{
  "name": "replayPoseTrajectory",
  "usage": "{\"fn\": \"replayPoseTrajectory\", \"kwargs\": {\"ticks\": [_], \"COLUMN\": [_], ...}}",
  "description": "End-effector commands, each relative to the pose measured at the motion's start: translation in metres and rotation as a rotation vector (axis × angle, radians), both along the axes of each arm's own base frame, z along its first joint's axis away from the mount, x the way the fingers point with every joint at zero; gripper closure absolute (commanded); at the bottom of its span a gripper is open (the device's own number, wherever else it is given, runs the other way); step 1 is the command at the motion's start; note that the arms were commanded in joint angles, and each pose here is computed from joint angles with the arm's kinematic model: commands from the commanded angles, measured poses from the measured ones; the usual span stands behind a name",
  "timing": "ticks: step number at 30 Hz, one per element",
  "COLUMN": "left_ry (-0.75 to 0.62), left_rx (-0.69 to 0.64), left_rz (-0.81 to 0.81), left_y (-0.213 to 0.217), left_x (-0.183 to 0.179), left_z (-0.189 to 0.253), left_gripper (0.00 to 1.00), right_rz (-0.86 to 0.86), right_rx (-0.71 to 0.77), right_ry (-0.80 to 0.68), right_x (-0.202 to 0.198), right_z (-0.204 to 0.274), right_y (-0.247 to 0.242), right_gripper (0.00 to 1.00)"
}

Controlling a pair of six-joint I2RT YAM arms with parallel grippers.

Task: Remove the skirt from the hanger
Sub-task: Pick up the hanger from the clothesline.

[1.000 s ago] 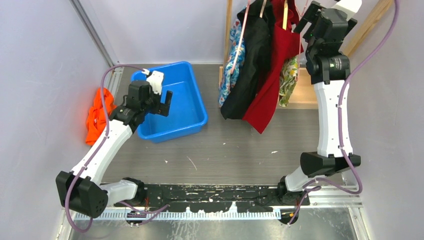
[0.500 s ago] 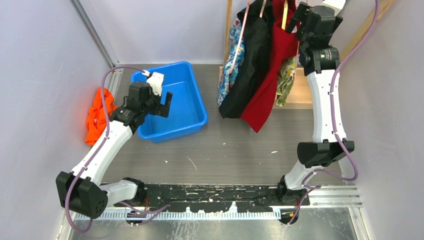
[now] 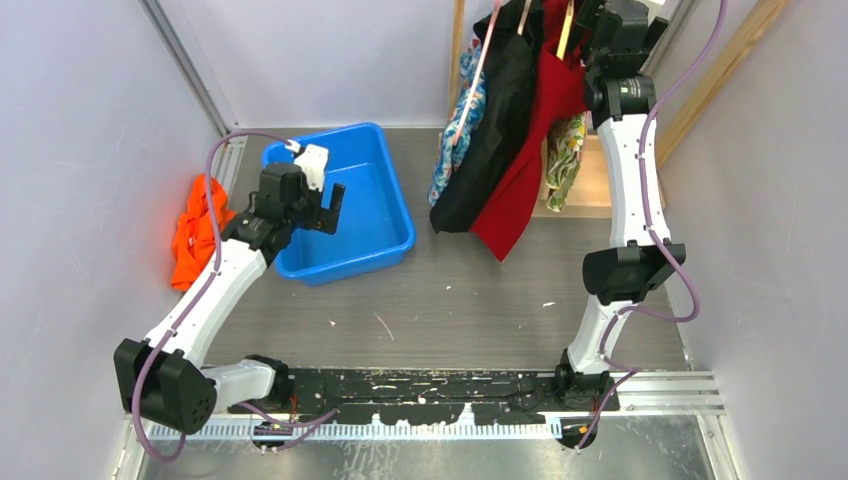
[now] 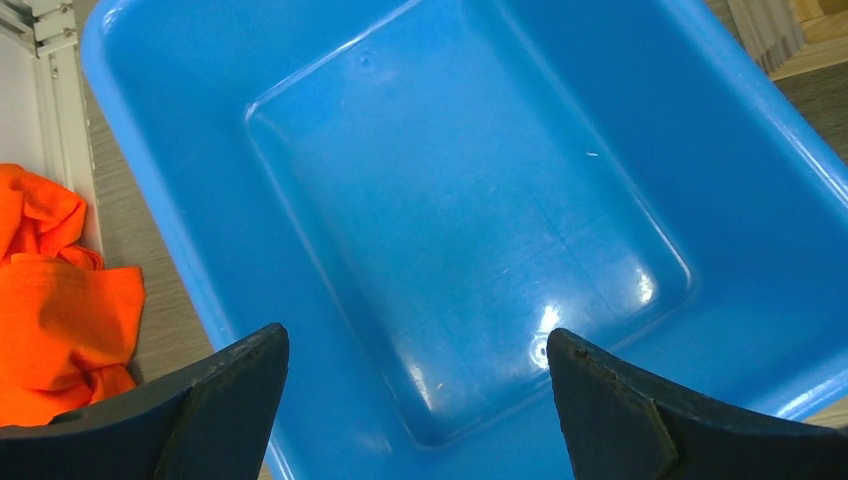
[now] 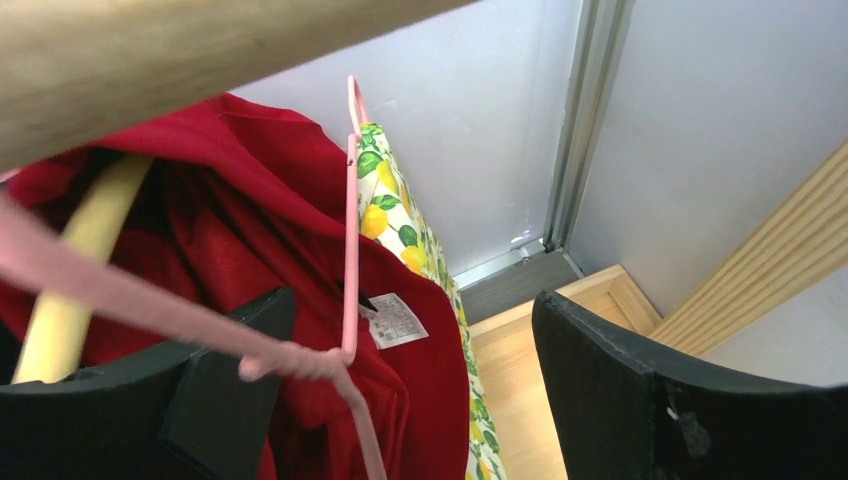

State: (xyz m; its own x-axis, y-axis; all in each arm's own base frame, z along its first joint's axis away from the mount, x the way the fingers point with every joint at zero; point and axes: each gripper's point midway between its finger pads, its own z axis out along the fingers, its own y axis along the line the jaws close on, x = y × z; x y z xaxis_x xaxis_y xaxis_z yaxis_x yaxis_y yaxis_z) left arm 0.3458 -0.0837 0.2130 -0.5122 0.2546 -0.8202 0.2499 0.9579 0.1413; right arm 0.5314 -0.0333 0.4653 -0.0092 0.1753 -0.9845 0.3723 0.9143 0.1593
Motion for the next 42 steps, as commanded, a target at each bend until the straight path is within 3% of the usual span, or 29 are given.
{"fn": "replayPoseTrajectory", "kwargs": {"ticks": [1,12,20,22,23,27,28,42], "left_ry": [-0.076,-0.062,-0.047,-0.048,-0.048,-0.049,-0.051,-0.075], "left_rx": [0.015,0.043,0.055,0.054,0.053,0.052,0.051,0.039], "left_rz": [0.002,0.003,0.003,0.001,0.002,0.001,0.001,0.003], "left_y": [0.000,0.003,0.005,0.004,0.004,0.004,0.003,0.004], "left_x": [0.014,0.013,0.012,0.013,0.013,0.014,0.014,0.012], "left_z": [0.019,0.015,0.015,0.016,0.017,0.017,0.018,0.024], "left_gripper": [0.01,0.01,0.01,0.01,0.01,0.01,0.01,0.01], "right_rz": [-0.044,-0.155,-0.142,-0.138,-0.134,-0.111,-0.108,-0.070], "right_rx": [-0.018,-0.067,-0.061,-0.059,-0.058,-0.057,-0.059,-0.047], "right_ry": [-0.114,-0.100,-0.067,-0.069,-0.074,-0.123,-0.135,-0.248], "right_x": [-0.004,-0.005,0.006,0.008,0.008,0.006,0.004,-0.031], "right_z": [0.038,0.021,-0.002,-0.003,-0.001,0.010,0.012,0.064], "right_y": [-0.009,-0.033,-0.031,-0.030,-0.030,-0.026,-0.025,-0.020], "right_gripper": [0.07,0.17,0.16,0.24,0.34,0.91,0.98,0.99]}}
